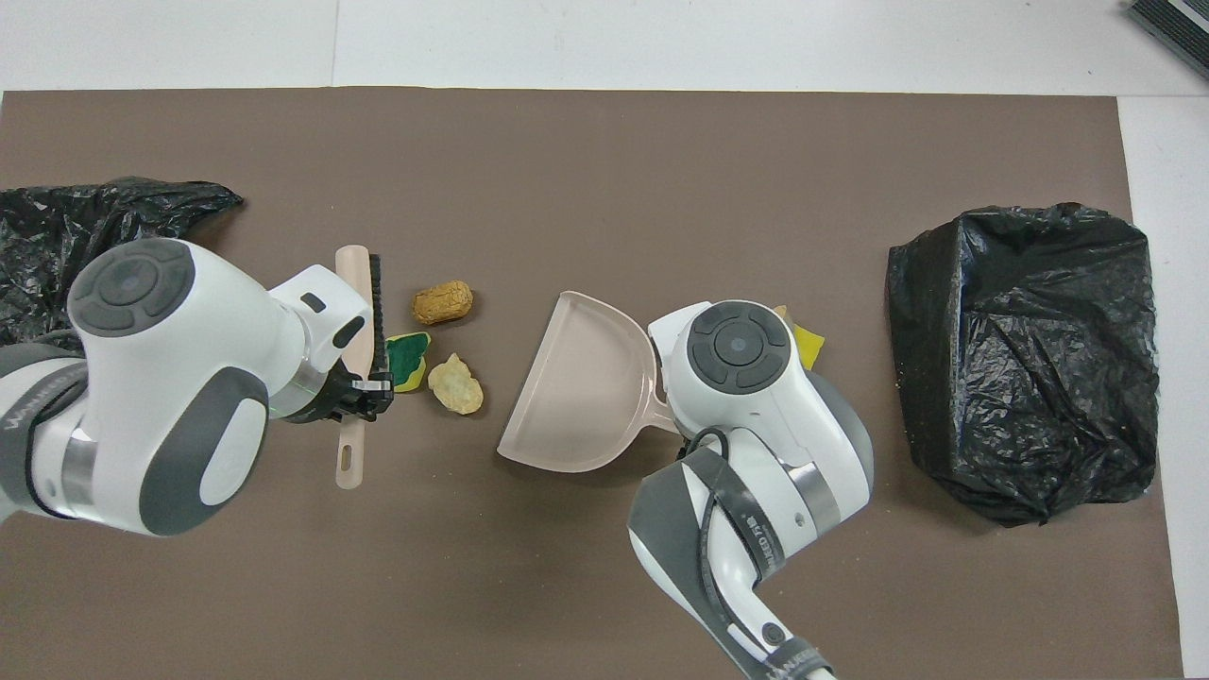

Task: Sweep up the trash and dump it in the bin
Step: 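Grasp the dustpan handle with the right gripper and lower it beside the debris, then sweep the sponge and chunks into the dustpan with the left gripper's brush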

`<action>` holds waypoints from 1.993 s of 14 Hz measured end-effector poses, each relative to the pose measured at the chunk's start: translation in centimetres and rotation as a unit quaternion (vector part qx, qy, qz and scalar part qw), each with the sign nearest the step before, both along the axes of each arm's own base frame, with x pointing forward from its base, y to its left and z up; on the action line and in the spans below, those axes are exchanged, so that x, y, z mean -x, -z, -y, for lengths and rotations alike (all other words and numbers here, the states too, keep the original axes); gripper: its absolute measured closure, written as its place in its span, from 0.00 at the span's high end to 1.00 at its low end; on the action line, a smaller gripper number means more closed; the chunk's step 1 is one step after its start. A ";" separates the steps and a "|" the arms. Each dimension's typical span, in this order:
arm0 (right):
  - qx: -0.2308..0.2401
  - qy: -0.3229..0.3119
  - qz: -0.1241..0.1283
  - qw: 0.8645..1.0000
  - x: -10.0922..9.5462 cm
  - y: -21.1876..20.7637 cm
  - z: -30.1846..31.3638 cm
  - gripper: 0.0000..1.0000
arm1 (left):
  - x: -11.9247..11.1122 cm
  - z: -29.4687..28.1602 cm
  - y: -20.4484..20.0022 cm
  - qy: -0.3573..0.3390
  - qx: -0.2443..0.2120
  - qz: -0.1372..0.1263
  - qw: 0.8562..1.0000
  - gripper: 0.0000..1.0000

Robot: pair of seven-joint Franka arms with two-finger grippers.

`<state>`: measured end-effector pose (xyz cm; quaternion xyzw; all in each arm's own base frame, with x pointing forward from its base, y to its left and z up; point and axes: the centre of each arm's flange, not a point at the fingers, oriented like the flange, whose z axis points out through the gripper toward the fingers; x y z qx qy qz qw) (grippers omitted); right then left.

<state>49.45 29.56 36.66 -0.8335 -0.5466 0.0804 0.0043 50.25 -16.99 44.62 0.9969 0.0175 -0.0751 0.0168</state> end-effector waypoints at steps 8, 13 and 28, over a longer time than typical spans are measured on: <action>-0.004 -0.009 0.011 1.000 0.3 1.6 -1.9 0.32 | -2.3 -7.3 7.3 0.029 0.012 0.008 0.999 0.26; -0.005 -0.008 0.012 1.000 0.3 1.5 -2.0 0.32 | -1.5 -1.5 10.5 0.110 0.016 0.005 0.994 0.26; -0.006 -0.006 0.012 1.000 0.3 1.6 -2.0 0.32 | 4.2 9.5 9.4 0.129 0.046 -0.021 0.990 0.26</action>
